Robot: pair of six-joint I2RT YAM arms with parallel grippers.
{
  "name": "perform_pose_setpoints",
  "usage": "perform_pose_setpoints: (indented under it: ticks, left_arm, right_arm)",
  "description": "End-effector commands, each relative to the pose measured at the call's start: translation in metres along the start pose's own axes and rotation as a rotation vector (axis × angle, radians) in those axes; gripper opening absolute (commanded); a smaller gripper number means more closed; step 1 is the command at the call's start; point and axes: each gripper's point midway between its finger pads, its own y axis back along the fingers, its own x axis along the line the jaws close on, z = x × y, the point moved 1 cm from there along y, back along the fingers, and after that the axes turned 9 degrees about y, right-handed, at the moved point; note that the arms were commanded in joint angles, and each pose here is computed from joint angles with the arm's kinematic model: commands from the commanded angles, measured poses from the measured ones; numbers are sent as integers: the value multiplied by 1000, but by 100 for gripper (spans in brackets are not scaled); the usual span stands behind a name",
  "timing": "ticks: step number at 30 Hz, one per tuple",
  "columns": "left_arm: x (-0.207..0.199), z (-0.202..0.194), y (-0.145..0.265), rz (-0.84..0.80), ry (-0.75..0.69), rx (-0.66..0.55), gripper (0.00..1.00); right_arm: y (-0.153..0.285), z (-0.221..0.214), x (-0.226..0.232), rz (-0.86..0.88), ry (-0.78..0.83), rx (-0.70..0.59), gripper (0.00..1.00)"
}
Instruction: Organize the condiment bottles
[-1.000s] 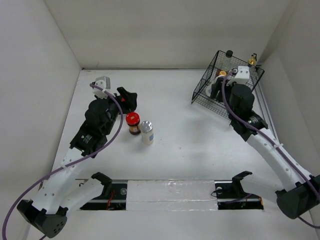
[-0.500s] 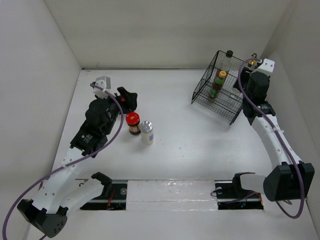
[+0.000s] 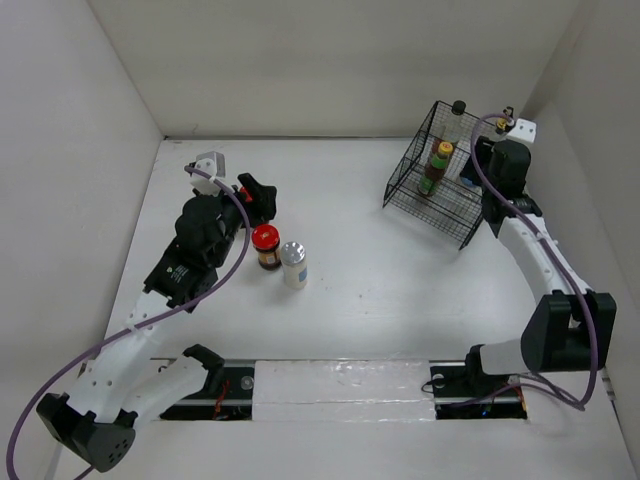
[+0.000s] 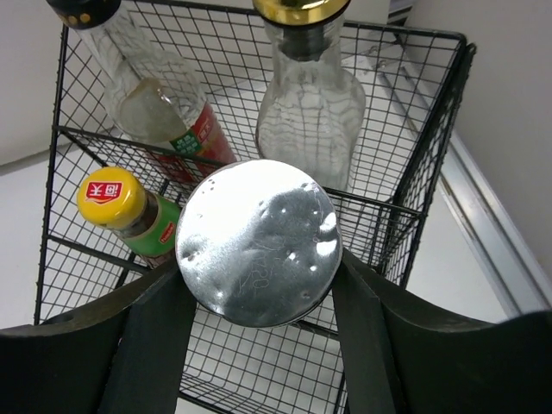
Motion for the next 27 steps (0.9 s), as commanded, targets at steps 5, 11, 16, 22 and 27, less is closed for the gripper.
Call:
perform_pose_setpoints:
  ticks: [5,11,16,22,27]
  left_arm:
    - [-6,8,-1,-33,1,-33,66]
    - [-6,8,-1,-33,1,-33,66]
    - [-6,8,-1,-33,1,-33,66]
    - [-7,7,-1,-40,1,-28,66]
    - [-7,7,-1,-40,1,-28,67]
  right_arm:
    - [-24,23,11,40,-63,-97,48]
    - [-42,5,13,45,-48,-31,54]
    - [-41,3,15,53,-56,-19,72]
    - [-14,33,21,70,-67,-88,92]
    - [23,69,37,124,-73,-188,95]
